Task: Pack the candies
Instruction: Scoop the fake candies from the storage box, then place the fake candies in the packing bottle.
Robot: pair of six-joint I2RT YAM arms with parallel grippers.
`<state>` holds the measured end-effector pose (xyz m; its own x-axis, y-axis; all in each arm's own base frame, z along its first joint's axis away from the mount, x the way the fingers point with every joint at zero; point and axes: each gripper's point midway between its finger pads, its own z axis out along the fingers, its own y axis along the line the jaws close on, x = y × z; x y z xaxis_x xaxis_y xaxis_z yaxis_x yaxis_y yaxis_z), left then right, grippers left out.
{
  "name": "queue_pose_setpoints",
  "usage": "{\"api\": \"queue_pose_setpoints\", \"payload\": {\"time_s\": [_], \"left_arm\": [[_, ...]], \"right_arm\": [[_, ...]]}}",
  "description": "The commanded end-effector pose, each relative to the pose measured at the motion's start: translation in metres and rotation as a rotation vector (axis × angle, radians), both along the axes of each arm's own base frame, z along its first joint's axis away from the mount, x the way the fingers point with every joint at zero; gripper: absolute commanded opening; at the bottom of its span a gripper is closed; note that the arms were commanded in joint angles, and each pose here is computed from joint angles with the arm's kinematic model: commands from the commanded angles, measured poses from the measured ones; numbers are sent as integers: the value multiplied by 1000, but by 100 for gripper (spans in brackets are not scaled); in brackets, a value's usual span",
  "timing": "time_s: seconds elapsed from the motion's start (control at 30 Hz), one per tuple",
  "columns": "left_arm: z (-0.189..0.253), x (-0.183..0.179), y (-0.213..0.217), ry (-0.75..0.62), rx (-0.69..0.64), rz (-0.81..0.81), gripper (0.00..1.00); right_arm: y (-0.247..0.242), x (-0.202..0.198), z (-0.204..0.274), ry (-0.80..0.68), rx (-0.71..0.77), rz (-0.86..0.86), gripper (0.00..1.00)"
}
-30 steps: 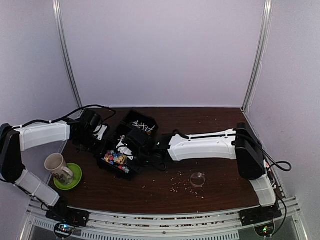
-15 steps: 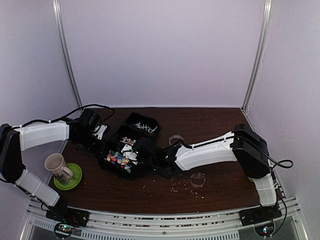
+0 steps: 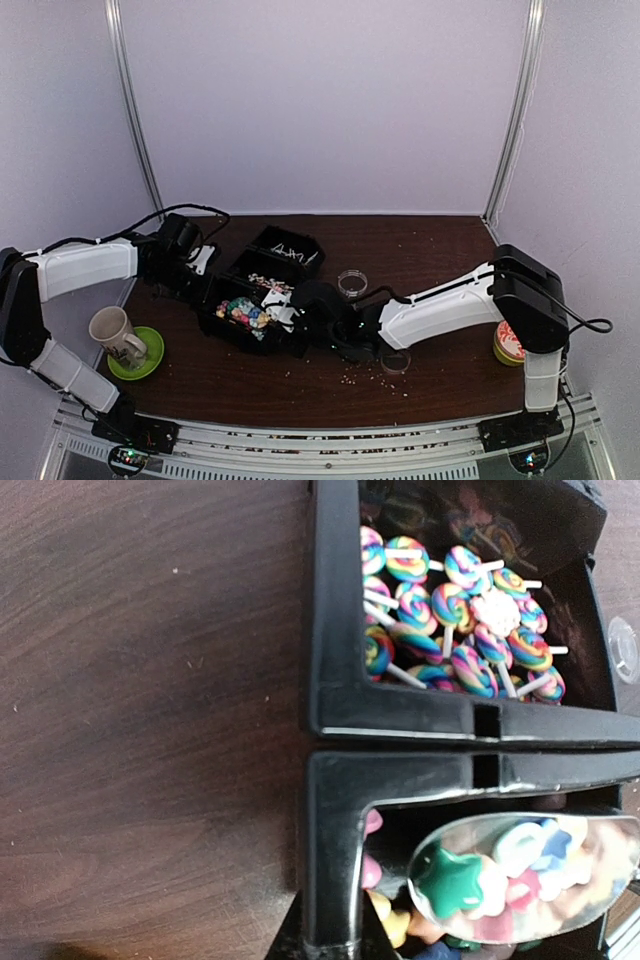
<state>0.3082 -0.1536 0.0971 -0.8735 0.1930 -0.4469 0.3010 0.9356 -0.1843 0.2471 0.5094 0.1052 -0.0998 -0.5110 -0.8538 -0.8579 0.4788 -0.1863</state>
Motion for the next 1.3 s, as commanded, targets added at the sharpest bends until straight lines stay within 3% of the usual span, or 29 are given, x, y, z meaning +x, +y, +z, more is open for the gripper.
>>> {"api": "queue_pose_setpoints", "payload": {"time_s": [0.0, 0.63, 1.27], "left_arm": [[85, 61, -20, -314, -164, 34, 0], [84, 62, -12, -317, -115, 50, 0], [85, 61, -18, -304, -143, 26, 0]], "right_arm": [[-13, -1, 3, -16, -20, -20, 0], [-31, 6, 50, -86, 51, -76, 0], [-41, 1, 117, -187, 331, -59, 0]]}}
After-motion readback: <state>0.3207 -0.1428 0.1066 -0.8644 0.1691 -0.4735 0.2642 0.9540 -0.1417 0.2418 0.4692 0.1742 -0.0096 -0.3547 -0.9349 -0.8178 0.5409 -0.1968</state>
